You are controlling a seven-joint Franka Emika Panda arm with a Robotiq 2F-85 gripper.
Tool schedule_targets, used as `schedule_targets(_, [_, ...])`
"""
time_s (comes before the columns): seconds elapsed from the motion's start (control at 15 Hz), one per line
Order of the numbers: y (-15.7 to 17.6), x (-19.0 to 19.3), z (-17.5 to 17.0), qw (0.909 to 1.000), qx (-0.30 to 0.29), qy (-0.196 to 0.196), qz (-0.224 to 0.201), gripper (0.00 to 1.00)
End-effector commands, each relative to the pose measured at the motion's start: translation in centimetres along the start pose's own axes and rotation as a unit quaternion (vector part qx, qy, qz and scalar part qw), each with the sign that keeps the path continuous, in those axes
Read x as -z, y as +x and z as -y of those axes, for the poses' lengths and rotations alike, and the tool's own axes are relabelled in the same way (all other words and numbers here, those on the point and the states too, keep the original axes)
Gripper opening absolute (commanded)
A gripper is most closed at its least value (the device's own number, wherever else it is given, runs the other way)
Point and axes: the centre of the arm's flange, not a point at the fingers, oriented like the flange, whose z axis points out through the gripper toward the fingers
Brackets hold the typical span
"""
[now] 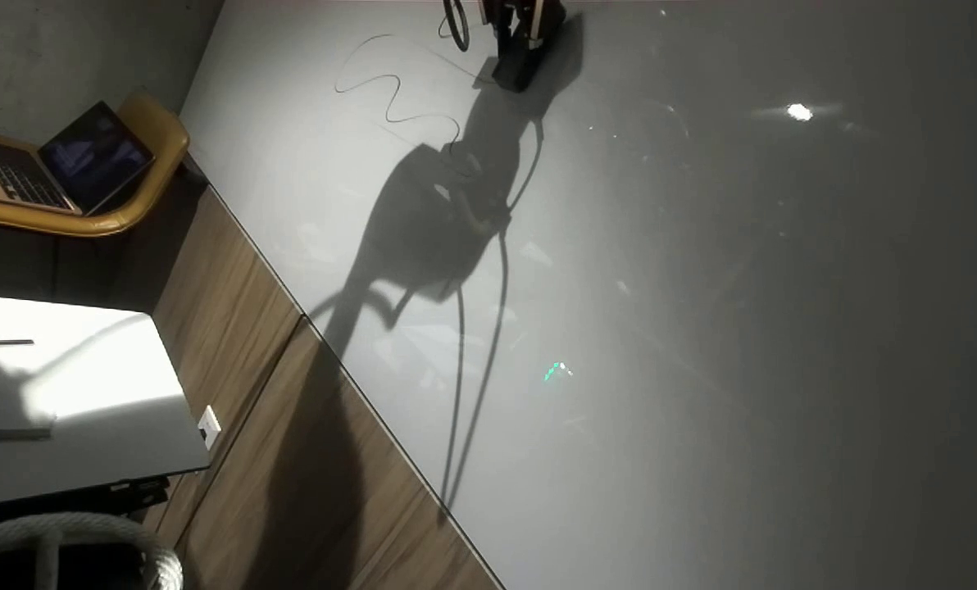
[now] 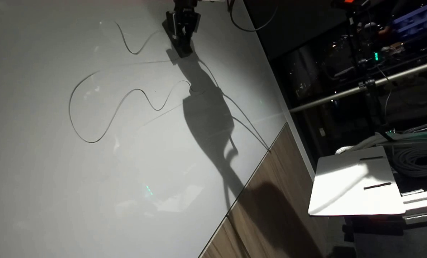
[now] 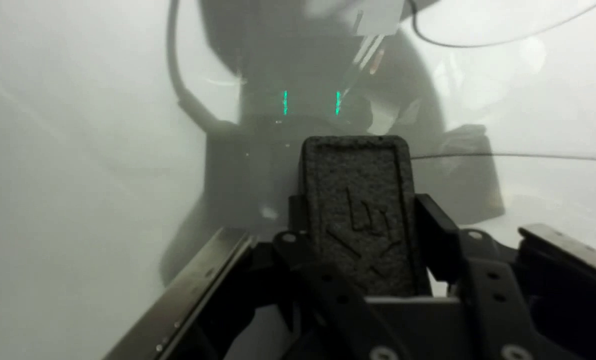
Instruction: Erase the drawings on the whiteboard
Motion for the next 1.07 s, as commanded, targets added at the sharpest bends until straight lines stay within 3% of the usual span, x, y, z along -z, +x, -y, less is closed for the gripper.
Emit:
schedule_targets(0.0, [2.2,-2.8,8.4,0.9993,0.023,0.031,0.001,0.29])
schedule_targets(0.27, [2.0,-2.1,16.9,0.9973,0.058,0.044,0.003,0.29])
schedule_targets(0.67, [3.8,1.9,28.8,0.9916,0.121,0.041,-0.024,0.29])
schedule_targets(0.73, [4.4,2.9,29.6,0.9903,0.131,0.034,-0.029,0.29])
schedule_targets(0.87, [5.4,4.5,27.8,0.9891,0.142,0.008,-0.036,0.29])
schedule_targets(1.0, [5.8,5.4,23.3,0.9904,0.133,-0.018,-0.034,0.29])
